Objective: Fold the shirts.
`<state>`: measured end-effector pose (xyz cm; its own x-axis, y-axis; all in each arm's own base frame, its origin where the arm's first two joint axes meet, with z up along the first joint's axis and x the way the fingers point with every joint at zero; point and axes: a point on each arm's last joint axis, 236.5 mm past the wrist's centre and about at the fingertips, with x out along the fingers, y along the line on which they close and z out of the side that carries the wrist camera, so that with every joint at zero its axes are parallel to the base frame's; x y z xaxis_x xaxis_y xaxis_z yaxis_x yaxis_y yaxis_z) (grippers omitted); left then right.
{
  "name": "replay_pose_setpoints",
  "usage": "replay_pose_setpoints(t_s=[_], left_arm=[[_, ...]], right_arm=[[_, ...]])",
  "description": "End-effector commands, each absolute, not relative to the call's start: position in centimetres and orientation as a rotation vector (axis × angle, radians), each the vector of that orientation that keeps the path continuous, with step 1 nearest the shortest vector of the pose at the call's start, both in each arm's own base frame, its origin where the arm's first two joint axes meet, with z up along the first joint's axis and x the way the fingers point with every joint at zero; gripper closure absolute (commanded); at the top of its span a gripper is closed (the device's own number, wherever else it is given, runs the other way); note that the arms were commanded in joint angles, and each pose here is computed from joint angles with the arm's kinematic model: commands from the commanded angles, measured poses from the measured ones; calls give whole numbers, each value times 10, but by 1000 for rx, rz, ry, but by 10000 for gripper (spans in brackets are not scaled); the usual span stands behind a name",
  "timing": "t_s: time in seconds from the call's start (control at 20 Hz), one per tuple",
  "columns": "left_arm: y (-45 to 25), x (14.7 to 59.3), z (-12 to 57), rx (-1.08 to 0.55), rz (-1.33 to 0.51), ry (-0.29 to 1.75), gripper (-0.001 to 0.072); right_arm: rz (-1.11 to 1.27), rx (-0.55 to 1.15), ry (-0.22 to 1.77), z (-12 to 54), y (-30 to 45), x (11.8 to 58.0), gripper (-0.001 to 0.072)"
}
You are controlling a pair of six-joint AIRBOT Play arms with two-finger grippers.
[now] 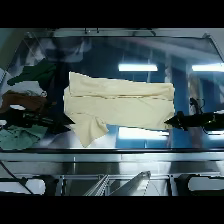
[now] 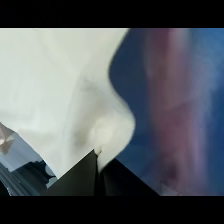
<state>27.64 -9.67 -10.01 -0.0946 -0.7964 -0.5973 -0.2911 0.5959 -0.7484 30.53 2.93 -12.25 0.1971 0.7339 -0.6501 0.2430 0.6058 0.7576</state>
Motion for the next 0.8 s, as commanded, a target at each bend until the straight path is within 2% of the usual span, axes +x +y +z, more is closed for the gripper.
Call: replay_pose_setpoints(t_s=[0.0,0.05,0.15,0.2,0.25,0.3,0.45,0.6,0.75], left_arm=[[-125,268,-122,-810,-547,1767,162],[-132,269,-122,-787,-572,1784,227],[-142,267,-118,-761,-627,1822,235],[-144,265,-113,-753,-651,1834,368],[-143,266,-107,-735,-672,1828,562],[-141,271,-100,-732,-683,1808,705],[-129,294,-72,-721,-688,1694,686],[-137,315,-10,-774,-851,1522,683],[-129,342,38,-772,-901,1360,683]], right_arm=[[435,920,1369,-120,32,305,691],[442,923,1372,-119,33,304,691],[456,929,1378,-117,35,302,691],[462,935,1380,-115,35,301,691],[467,944,1380,-113,35,300,691],[471,954,1381,-112,34,299,691],[498,996,1375,-102,29,295,692],[584,1035,1341,-71,23,297,692],[694,1092,1155,-12,9,323,692]])
